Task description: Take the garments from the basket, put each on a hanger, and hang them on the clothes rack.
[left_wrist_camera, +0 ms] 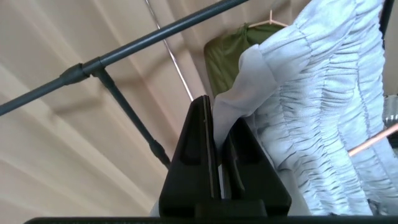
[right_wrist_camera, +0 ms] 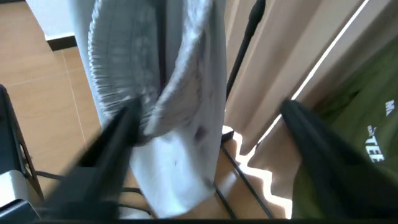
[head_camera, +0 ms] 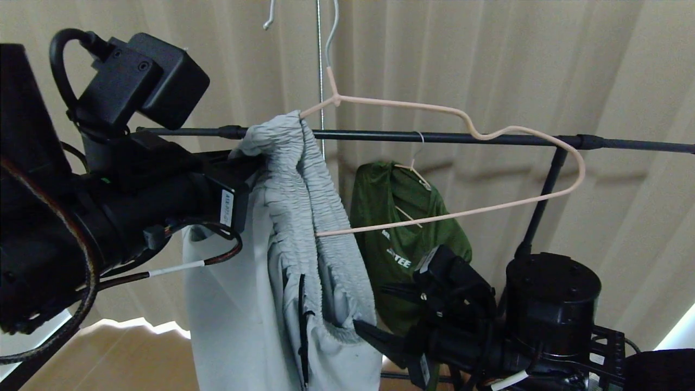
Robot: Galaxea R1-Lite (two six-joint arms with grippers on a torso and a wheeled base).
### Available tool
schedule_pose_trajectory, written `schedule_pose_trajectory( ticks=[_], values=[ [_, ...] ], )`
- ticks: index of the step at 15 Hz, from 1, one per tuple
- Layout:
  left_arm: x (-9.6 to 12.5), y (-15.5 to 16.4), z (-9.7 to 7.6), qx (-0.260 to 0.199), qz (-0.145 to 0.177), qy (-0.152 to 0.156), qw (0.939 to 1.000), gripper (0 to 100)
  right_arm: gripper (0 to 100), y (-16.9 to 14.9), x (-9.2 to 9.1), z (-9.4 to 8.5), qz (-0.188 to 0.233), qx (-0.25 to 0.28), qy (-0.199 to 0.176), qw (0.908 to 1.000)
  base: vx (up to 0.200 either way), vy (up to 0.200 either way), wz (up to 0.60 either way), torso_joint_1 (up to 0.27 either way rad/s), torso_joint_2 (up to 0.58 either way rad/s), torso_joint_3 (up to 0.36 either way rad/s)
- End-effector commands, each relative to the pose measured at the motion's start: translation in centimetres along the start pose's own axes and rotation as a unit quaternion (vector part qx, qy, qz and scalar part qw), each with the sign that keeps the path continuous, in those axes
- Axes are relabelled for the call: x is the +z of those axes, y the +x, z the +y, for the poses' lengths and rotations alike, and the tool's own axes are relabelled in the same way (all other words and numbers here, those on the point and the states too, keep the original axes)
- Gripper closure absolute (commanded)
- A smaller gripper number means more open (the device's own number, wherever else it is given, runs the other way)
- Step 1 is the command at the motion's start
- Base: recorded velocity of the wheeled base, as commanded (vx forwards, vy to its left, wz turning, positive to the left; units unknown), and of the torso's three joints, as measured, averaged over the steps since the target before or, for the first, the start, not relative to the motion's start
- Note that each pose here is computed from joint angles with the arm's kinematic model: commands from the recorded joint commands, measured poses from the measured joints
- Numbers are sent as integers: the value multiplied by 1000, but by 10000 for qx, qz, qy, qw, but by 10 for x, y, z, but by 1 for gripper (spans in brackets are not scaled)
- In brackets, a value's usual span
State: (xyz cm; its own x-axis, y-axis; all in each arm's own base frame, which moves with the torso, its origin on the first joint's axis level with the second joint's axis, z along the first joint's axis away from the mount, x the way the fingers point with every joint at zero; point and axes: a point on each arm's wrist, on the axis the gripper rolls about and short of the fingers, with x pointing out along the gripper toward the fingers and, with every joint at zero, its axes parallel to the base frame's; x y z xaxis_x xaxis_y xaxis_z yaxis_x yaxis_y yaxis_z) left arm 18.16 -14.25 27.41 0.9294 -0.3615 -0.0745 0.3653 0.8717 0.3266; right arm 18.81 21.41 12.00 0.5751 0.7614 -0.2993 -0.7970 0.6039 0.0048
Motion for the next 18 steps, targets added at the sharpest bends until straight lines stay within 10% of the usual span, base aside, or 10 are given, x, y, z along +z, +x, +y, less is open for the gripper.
schedule_pose_trajectory(
  ticks=[1, 8, 12, 18],
  values=[
    [4, -7, 0, -35, -107, -27, 9999, 100, 100, 1, -1, -1, 25, -6, 7, 10000, 0, 0, 0, 0, 0, 0],
    [-3, -8, 3, 40, 11, 43, 10000, 100, 100, -14, 9, -30, -214, -624, 194, 9976, 0, 0, 0, 0, 0, 0],
    [-26, -5, 28, 608, 479, 753, 9941, 100, 100, -39, 23, -70, -591, -1419, 335, 9875, 0, 0, 0, 0, 0, 0],
    [-46, -10, 37, 782, 873, 1385, 9834, 100, 100, -43, 25, -76, -657, -1526, 342, 9855, 0, 0, 0, 0, 0, 0]
  ],
)
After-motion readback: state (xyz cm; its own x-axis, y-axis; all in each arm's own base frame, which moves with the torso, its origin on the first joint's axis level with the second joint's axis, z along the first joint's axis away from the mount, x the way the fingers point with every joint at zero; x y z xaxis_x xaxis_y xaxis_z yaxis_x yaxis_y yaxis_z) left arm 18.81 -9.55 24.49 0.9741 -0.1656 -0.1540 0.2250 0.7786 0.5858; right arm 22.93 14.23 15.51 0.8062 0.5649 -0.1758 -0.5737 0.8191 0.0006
